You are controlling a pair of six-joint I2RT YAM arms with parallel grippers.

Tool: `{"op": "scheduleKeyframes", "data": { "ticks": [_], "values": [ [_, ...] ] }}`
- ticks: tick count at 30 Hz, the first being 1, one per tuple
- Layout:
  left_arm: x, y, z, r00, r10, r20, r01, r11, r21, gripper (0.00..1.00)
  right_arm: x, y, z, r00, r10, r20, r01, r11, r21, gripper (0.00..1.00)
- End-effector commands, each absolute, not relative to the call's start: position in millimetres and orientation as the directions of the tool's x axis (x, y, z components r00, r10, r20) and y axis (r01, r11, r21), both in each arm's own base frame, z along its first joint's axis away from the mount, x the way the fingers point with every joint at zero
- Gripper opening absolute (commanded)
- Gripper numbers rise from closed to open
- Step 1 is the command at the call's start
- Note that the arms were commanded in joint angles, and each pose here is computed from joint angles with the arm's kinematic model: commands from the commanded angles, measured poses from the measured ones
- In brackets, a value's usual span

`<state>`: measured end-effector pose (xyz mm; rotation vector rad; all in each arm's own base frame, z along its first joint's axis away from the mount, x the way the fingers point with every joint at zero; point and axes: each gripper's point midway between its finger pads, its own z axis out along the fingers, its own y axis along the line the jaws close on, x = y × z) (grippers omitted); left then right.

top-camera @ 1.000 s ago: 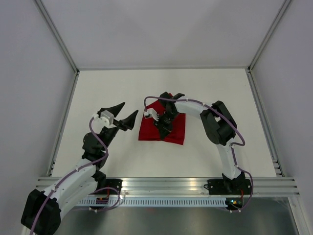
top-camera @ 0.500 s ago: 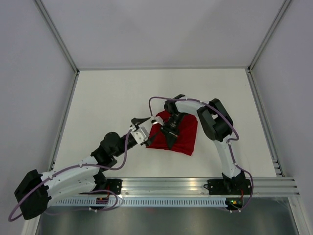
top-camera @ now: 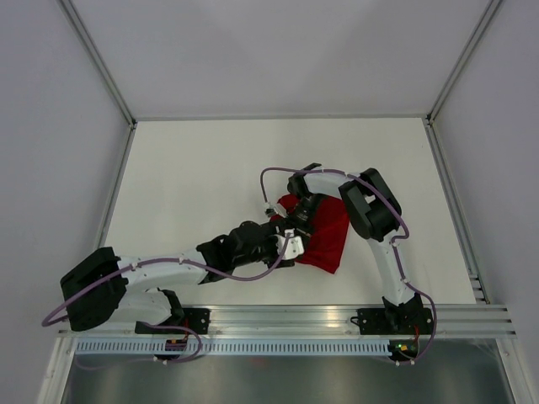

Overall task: Fold the napkin, place the utensils inside, and roll it up
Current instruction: Roll the napkin with the utensil

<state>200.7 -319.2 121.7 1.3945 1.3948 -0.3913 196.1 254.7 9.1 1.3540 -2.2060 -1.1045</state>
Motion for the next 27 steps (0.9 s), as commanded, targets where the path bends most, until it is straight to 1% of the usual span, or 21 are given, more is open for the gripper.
{"op": "scheduleKeyframes", "data": {
  "ticks": [1,2,8,13,16,22,24,27],
  "values": [
    [193,-335,117,0.312,0.563,-0.765,0.875,0.142,0.462,0.78,226,223,-63,-0.335,-0.936,-0.113,-0.789,0.212,0.577,0.01],
    [189,-336,102,0.316,0.6,-0.735,0.88,0.105,0.464,0.79,227,222,-63,-0.339,-0.934,-0.114,-0.788,0.215,0.576,0.0],
    [183,-338,80,0.347,0.646,-0.68,0.885,0.014,0.465,0.8,227,223,-61,-0.342,-0.931,-0.129,-0.792,0.212,0.572,0.0],
    [187,-336,65,0.385,0.661,-0.644,0.866,-0.017,0.5,0.8,229,224,-63,-0.349,-0.929,-0.121,-0.787,0.221,0.577,0.01],
    [190,-337,53,0.424,0.672,-0.607,0.849,-0.061,0.525,0.81,229,224,-64,-0.349,-0.929,-0.121,-0.787,0.221,0.576,0.0],
    [186,-343,38,0.455,0.677,-0.578,0.851,-0.14,0.505,0.8,230,224,-65,-0.351,-0.929,-0.116,-0.787,0.226,0.575,0.01],
    [186,-343,37,0.462,0.676,-0.574,0.847,-0.145,0.511,0.8,230,223,-65,-0.353,-0.928,-0.116,-0.786,0.227,0.575,0.01],
    [188,-344,33,0.463,0.681,-0.568,0.848,-0.153,0.507,0.77,231,224,-66,-0.357,-0.927,-0.113,-0.784,0.231,0.576,0.0]
  ]
}}
